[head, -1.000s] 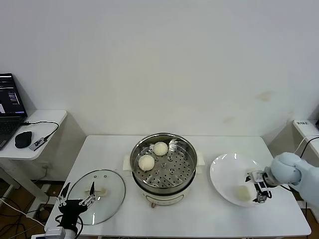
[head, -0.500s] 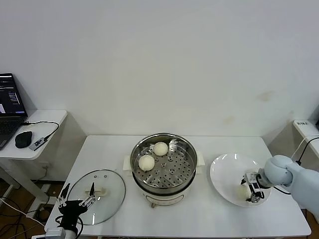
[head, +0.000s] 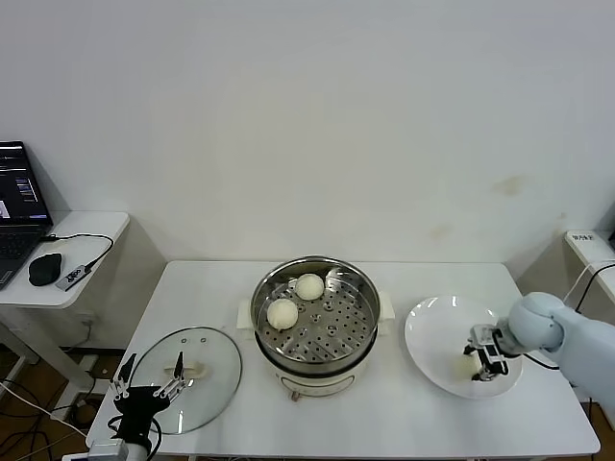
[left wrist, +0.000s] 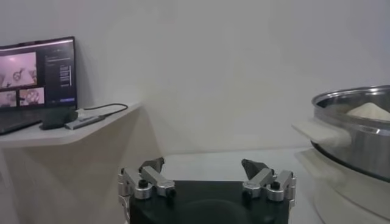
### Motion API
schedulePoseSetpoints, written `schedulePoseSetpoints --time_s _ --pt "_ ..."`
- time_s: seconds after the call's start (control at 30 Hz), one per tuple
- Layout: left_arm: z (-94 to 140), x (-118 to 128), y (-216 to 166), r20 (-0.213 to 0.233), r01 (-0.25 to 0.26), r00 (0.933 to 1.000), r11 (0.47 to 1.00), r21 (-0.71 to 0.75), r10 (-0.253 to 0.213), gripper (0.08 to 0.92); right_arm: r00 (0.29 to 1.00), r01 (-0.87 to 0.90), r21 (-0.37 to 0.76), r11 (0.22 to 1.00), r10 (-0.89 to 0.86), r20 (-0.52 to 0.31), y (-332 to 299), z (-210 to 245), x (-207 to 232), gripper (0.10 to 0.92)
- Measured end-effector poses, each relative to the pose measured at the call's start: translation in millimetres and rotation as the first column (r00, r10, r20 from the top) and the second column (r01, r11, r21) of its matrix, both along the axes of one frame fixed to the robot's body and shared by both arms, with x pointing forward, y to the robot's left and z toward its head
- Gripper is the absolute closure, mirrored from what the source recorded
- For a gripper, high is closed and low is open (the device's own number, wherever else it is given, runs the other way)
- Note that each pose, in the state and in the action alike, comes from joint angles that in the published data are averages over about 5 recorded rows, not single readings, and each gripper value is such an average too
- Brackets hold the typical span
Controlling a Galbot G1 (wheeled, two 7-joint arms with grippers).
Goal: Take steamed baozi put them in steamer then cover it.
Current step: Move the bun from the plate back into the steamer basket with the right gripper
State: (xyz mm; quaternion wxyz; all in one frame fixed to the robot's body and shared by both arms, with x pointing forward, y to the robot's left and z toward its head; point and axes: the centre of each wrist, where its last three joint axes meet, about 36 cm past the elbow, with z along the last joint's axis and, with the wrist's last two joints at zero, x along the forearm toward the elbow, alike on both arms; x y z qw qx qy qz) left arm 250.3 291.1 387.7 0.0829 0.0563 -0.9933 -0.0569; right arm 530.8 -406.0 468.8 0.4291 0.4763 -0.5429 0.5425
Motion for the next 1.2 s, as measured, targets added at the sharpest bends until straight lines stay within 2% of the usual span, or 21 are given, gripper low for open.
schedulePoseSetpoints --time_s 0.3,0.63,0.93,1.2 --pt "-0.5 2.4 0.0 0.003 0.004 1.0000 1.000 -0.001 -0.004 0.177 0.998 0.012 0.033 0.999 -0.014 0.057 -0.8 53.7 19.6 0.450" --pt "-0.1 3.8 0.3 0.004 0.011 0.9999 1.000 -0.001 -0.011 0.177 0.982 -0.028 0.108 0.994 0.008 0.188 21.9 141.8 50.9 0.441" --pt "0.4 3.7 3.1 0.005 0.004 1.0000 1.000 -0.004 -0.004 0.177 0.942 -0.188 0.160 0.969 0.132 0.307 90.4 212.0 70.5 0.429" --pt "-0.1 1.2 1.3 -0.003 0.002 1.0000 0.999 -0.043 -0.002 0.177 0.891 -0.387 0.205 0.899 0.308 0.332 172.9 218.8 63.5 0.428"
